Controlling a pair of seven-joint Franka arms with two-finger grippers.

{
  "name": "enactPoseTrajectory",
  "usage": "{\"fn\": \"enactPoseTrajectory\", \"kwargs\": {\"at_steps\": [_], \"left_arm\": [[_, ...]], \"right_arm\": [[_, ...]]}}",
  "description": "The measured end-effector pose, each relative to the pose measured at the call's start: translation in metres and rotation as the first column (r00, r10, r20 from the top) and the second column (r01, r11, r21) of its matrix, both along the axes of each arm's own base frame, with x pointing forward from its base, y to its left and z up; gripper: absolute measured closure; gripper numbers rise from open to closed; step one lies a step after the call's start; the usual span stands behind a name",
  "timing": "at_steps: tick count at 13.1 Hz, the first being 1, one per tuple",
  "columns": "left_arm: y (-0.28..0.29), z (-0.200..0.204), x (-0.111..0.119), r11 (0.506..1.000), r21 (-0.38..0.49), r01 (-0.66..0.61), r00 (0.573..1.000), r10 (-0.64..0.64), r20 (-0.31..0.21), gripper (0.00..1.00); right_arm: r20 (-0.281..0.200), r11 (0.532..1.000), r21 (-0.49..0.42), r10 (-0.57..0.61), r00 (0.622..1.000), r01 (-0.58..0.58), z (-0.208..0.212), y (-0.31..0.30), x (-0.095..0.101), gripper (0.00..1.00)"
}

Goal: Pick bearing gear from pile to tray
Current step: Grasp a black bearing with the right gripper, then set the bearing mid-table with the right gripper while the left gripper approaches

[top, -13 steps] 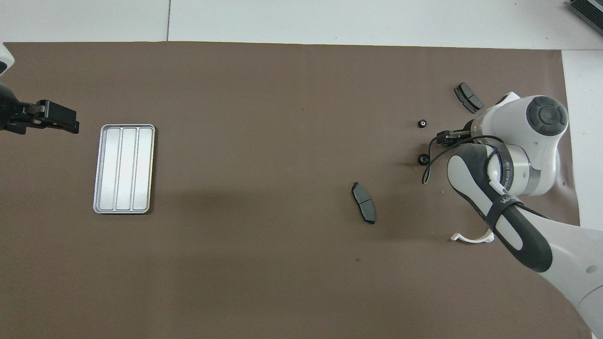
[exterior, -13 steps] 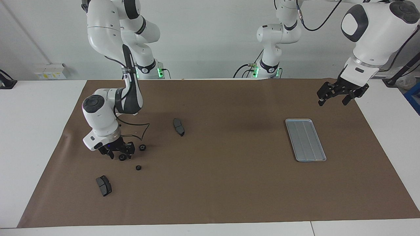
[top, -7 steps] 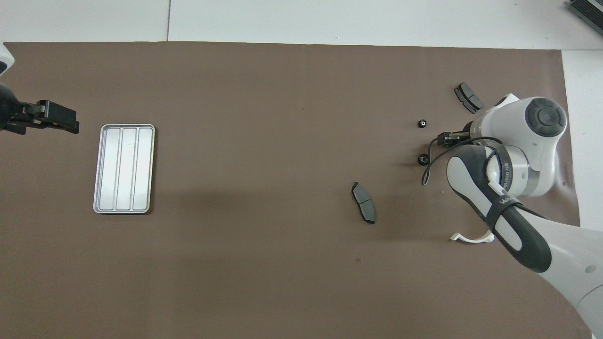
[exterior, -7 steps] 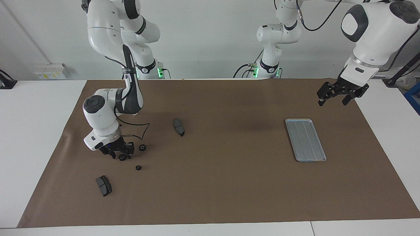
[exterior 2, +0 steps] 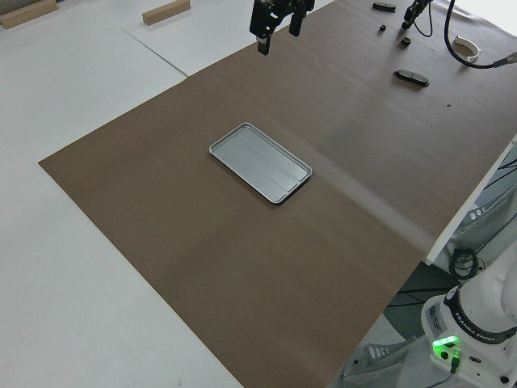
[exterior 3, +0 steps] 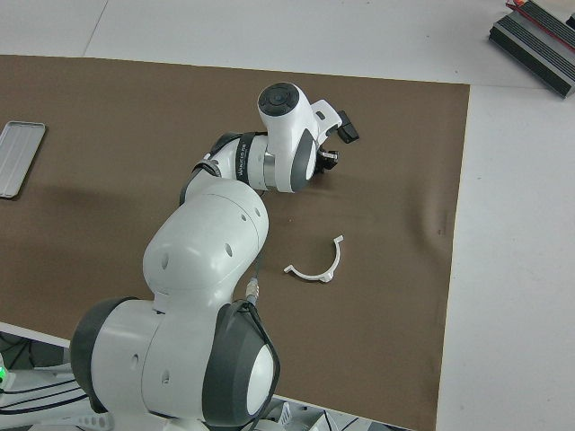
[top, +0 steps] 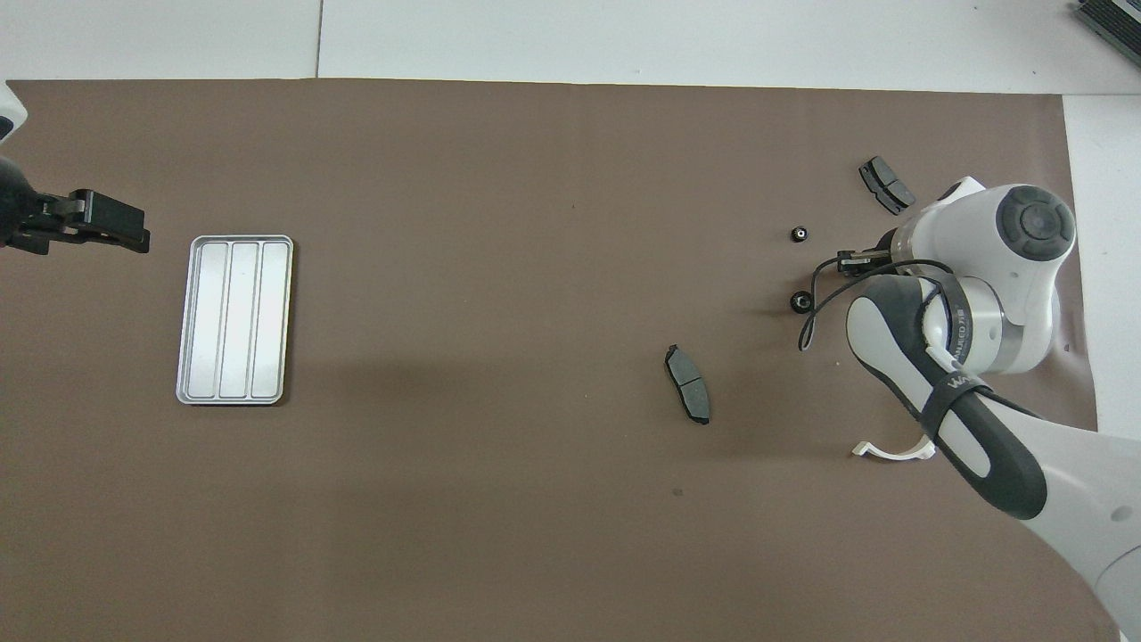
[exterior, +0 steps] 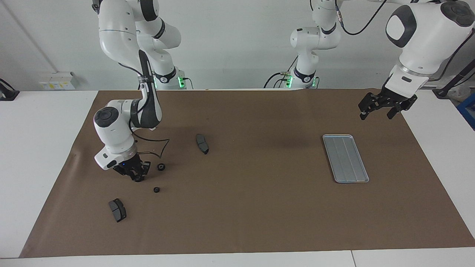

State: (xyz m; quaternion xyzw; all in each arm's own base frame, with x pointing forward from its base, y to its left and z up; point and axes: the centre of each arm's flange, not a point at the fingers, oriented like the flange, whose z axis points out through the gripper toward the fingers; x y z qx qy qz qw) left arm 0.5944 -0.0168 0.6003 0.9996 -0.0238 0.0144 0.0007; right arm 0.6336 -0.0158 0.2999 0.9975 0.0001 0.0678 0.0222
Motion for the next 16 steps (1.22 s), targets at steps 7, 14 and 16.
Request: {"fn": "enactPoseTrajectory", "kwargs": {"at_steps": [7, 14, 16], "left_arm": [[0.0, 0.0, 0.0, 1.0, 0.0, 0.0, 1.0, 0.0, 0.0, 0.0], [0.0, 0.0, 0.0, 1.0, 0.0, 0.0, 1.0, 0.0, 0.0, 0.0], [0.0, 0.0, 0.0, 1.0, 0.0, 0.0, 1.0, 0.0, 0.0, 0.0]], "right_arm": [[0.021, 0.997, 0.013, 0.072, 0.997, -0.073, 0.067, 0.049, -0.01, 0.66], [0.055, 0.997, 0.069, 0.036, 0.998, -0.04, 0.083, 0.217, -0.022, 0.66], [0.041, 0.997, 0.067, 0.025, 0.999, -0.027, 0.08, 0.268, -0.023, 0.66]]}}
